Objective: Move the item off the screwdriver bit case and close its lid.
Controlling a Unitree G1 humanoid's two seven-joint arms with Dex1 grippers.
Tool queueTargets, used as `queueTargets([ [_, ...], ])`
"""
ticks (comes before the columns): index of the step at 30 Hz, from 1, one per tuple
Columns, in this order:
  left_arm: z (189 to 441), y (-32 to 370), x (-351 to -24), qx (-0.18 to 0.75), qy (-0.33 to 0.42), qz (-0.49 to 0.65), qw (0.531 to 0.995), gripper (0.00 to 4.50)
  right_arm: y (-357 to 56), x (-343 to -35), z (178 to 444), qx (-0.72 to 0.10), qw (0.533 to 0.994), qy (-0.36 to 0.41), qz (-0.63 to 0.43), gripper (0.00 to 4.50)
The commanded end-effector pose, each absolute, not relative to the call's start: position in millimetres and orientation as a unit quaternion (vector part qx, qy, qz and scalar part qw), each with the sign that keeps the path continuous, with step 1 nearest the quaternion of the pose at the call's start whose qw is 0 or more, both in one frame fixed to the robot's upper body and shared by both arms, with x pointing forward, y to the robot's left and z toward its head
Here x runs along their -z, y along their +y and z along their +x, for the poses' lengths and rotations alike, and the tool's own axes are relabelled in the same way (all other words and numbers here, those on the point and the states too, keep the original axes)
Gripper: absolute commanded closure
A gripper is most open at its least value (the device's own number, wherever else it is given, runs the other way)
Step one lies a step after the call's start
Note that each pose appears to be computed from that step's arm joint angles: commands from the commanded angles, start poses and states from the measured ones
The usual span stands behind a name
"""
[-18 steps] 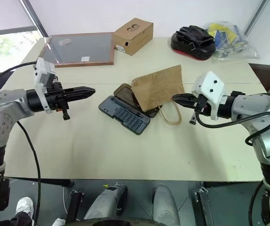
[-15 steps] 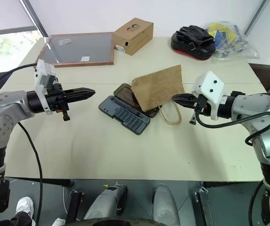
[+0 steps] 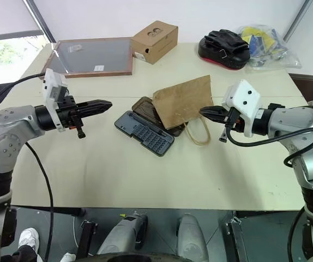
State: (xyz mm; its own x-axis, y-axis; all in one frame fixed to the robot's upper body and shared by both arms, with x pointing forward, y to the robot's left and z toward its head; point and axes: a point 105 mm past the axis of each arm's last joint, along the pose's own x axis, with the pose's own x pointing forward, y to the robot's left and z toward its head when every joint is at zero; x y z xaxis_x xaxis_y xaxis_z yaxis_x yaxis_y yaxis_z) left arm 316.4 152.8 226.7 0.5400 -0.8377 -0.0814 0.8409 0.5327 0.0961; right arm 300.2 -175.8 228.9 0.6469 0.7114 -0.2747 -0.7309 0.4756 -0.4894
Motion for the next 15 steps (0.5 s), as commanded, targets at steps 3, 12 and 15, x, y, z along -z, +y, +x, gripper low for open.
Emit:
queueTargets([
  [3, 314, 152, -233, 0.476, -0.007, 0.07, 0.877, 4.5, -171, -241, 301, -0.415, 0.857, -0.011, -0.306, 4.42],
  [12, 314, 150, -232, 0.472, -0.01, 0.065, 0.879, 4.5, -179, -247, 317, -0.378, 0.881, -0.015, -0.283, 4.2],
  [15, 316, 148, -230, 0.472, -0.011, 0.062, 0.879, 4.5, -179, -244, 331, -0.365, 0.89, -0.019, -0.271, 3.09],
])
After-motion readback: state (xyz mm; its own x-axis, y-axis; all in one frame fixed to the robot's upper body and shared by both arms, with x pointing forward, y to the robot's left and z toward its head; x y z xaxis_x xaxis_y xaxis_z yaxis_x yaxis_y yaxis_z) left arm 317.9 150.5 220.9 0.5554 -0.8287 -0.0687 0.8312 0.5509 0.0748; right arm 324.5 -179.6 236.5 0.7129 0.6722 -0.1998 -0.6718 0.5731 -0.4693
